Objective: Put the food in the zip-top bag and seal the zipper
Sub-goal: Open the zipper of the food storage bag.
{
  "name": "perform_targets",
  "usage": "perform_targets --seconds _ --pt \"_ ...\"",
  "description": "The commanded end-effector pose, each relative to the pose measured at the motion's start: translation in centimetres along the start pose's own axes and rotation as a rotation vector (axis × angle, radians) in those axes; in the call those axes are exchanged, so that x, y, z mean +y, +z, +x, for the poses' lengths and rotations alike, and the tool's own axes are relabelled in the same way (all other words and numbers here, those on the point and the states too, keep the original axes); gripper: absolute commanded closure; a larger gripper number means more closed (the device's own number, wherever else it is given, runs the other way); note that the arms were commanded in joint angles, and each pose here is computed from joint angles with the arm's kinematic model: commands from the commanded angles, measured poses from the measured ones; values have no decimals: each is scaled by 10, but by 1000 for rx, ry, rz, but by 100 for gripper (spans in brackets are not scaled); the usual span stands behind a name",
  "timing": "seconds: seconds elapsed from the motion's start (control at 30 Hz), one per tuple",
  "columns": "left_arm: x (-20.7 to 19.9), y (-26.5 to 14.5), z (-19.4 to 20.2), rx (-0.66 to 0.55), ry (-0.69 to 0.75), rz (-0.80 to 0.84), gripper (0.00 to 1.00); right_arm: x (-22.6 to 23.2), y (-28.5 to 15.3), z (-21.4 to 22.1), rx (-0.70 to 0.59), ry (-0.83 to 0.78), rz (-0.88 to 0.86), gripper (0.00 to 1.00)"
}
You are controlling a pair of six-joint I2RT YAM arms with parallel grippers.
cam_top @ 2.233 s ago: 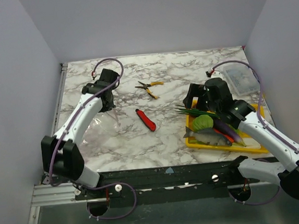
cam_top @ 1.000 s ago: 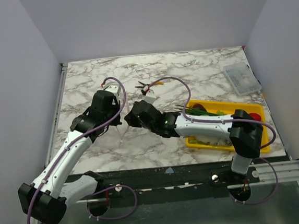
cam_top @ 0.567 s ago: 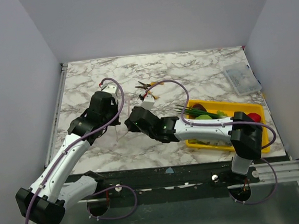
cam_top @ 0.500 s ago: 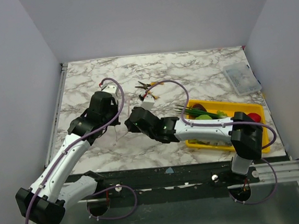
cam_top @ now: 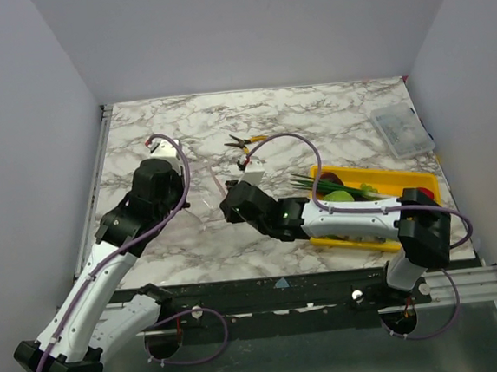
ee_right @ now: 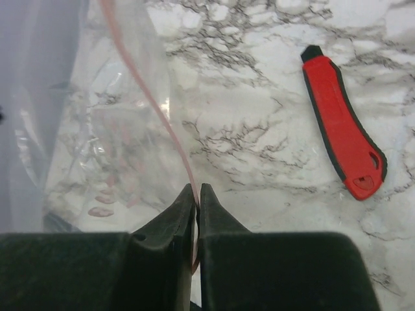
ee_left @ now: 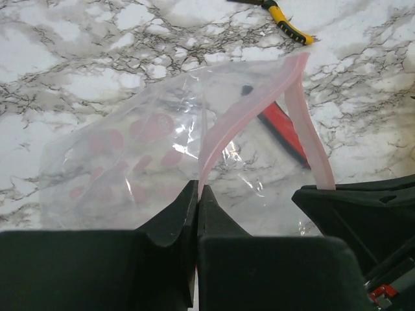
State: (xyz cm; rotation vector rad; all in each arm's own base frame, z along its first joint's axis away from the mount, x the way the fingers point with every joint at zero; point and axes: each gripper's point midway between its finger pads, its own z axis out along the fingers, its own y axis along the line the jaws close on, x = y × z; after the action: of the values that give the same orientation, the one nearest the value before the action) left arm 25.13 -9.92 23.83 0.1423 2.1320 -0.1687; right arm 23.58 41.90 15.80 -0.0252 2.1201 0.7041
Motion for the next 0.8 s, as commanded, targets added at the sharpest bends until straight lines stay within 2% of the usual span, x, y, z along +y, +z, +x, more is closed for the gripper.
perform_targets --seconds 0.0,0.17,0.23,0.3,0.47,0.57,0.77 --pt "-3 10 10 19 17 10 100 29 -5 -15 10 -44 -58 84" --pt "1 20 21 62 38 -19 100 11 -28 -38 -14 -87 28 32" --pt "2 22 21 64 38 -26 100 -4 -43 -49 -48 -90 61 16" --pt "3 22 20 63 34 -37 100 -23 -59 -60 -94 -93 95 7" --pt "3 22 21 69 33 -37 100 -101 -85 -79 -172 -42 262 3" --pt "1 22 21 67 31 -23 100 -169 -94 -84 -156 62 405 4" --pt "-4 22 21 71 27 7 100 -257 -123 -83 -157 142 630 4"
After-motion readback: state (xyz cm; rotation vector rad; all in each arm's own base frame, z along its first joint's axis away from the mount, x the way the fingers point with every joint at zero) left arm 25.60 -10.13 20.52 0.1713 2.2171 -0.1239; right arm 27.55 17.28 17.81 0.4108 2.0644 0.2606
